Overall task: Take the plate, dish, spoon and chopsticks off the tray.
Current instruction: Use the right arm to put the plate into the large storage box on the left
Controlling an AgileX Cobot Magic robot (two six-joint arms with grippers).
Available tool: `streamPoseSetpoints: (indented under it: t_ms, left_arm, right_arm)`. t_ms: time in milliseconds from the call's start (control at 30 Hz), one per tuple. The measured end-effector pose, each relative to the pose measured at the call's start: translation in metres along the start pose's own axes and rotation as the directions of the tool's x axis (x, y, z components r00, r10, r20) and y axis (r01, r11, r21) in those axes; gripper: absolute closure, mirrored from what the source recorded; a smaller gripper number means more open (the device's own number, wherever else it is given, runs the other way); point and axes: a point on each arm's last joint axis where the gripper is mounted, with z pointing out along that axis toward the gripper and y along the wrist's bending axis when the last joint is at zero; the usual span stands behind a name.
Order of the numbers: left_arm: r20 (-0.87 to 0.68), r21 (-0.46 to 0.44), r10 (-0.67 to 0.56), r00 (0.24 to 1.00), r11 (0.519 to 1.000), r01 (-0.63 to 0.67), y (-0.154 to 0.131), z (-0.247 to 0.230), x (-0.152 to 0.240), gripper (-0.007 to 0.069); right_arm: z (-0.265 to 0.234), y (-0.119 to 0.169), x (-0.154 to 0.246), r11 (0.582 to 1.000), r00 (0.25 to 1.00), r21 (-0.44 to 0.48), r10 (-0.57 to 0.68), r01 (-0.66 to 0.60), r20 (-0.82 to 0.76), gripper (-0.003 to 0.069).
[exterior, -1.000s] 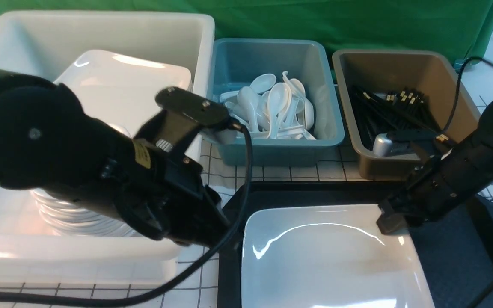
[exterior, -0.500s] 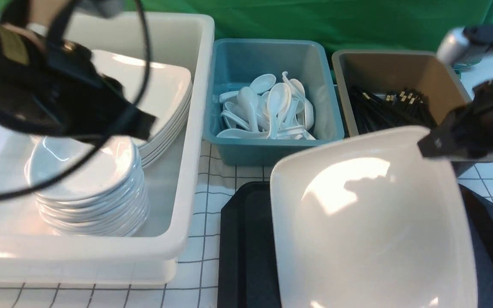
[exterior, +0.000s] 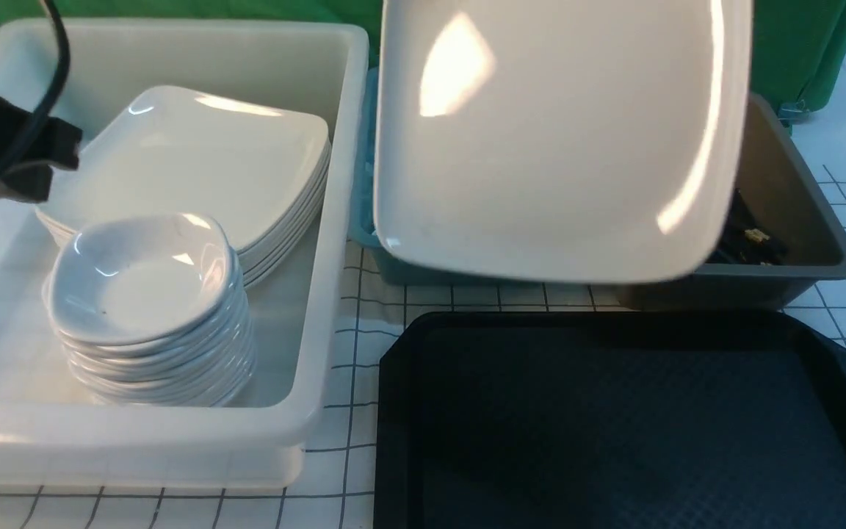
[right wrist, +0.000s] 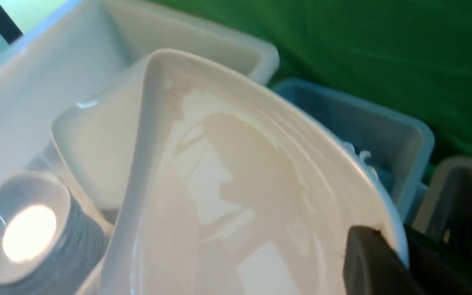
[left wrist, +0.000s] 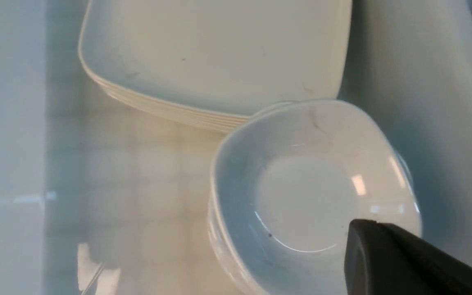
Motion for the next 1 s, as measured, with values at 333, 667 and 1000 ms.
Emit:
streamPoseSetpoints:
  t_ms: [333, 667, 1000]
  left_arm:
    - [0.016, -0.018, -0.099, 0.995, 0.995, 0.099, 0.022, -0.002, -0.001, 0.0627]
    - [0.032, -0.044, -0.09, 0.995, 0.995, 0.091, 0.025, -0.004, -0.001, 0.0627]
    - [0.111, -0.122, -0.115, 0.987, 0.984, 0.129, 0.038, -0.028, 0.003, 0.0627]
  right_arm:
    - [0.106, 0.004, -0.043, 0.95, 0.948, -0.255, 0.238, -0.182, 0.21, 0.0627]
    - [0.218, 0.053, -0.007, 0.923, 0.905, -0.272, 0.342, -0.272, 0.255, 0.0627]
    - [0.255, 0.101, 0.013, 0.968, 0.906, -0.198, 0.221, -0.156, 0.361, 0.0627]
